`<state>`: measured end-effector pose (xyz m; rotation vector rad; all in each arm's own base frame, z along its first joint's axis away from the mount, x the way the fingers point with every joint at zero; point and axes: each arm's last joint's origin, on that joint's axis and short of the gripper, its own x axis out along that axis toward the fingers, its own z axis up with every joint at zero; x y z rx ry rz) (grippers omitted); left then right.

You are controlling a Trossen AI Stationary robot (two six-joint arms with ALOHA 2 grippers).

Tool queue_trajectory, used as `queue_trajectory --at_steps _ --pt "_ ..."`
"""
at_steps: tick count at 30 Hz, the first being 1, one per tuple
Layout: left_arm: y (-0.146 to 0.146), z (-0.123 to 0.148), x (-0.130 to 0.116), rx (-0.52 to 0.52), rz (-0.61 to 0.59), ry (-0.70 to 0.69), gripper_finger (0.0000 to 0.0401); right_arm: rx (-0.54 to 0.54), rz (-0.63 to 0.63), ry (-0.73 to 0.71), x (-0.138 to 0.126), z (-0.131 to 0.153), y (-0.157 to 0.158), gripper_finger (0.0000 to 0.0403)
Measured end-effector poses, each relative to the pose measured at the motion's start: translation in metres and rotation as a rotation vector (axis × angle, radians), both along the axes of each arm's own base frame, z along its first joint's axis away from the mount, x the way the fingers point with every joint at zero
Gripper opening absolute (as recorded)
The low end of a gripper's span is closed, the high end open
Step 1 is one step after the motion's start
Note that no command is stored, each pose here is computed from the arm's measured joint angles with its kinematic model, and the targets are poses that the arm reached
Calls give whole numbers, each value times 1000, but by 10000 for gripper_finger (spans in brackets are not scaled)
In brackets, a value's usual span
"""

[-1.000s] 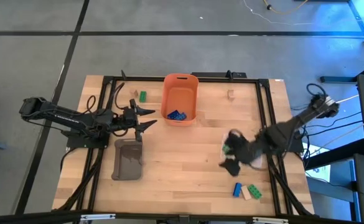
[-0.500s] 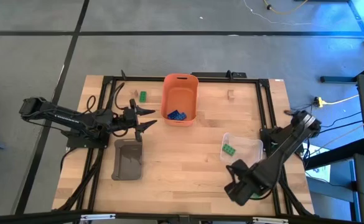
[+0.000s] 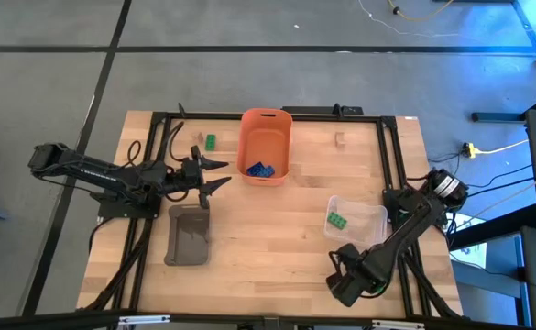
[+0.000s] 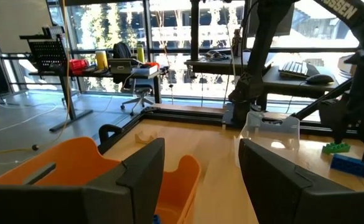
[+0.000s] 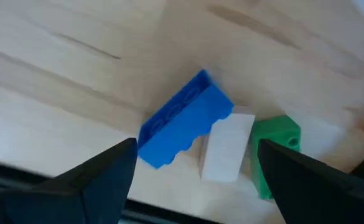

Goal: Sort & place blocks by color
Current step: Put the blue game piece into the orange bin

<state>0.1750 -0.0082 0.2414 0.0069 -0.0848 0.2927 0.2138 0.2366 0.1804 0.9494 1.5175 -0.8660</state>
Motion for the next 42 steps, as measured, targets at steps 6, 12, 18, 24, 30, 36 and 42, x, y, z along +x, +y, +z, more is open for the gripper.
queue_trajectory --at_steps 6,12,18,24,30,36,42 --pt "0 -1 0 -26 -3 5 199 -3 -30 -62 -3 -15 1 334" --pt "0 -1 0 -26 -3 6 199 3 -34 -104 -4 -26 -1 334" --pt "0 -1 0 -26 -3 5 199 4 -34 -104 -5 -27 -2 316" --pt "0 -1 0 -26 -3 5 199 1 -33 -103 -5 -27 -2 236" --pt "0 -1 0 -26 -3 6 199 -19 5 -123 -5 -27 -3 125" --pt "0 -1 0 -25 -3 6 199 -54 127 -182 -3 -13 -7 83" --pt "0 -1 0 -25 -2 6 199 -101 235 -365 -6 23 -18 83"
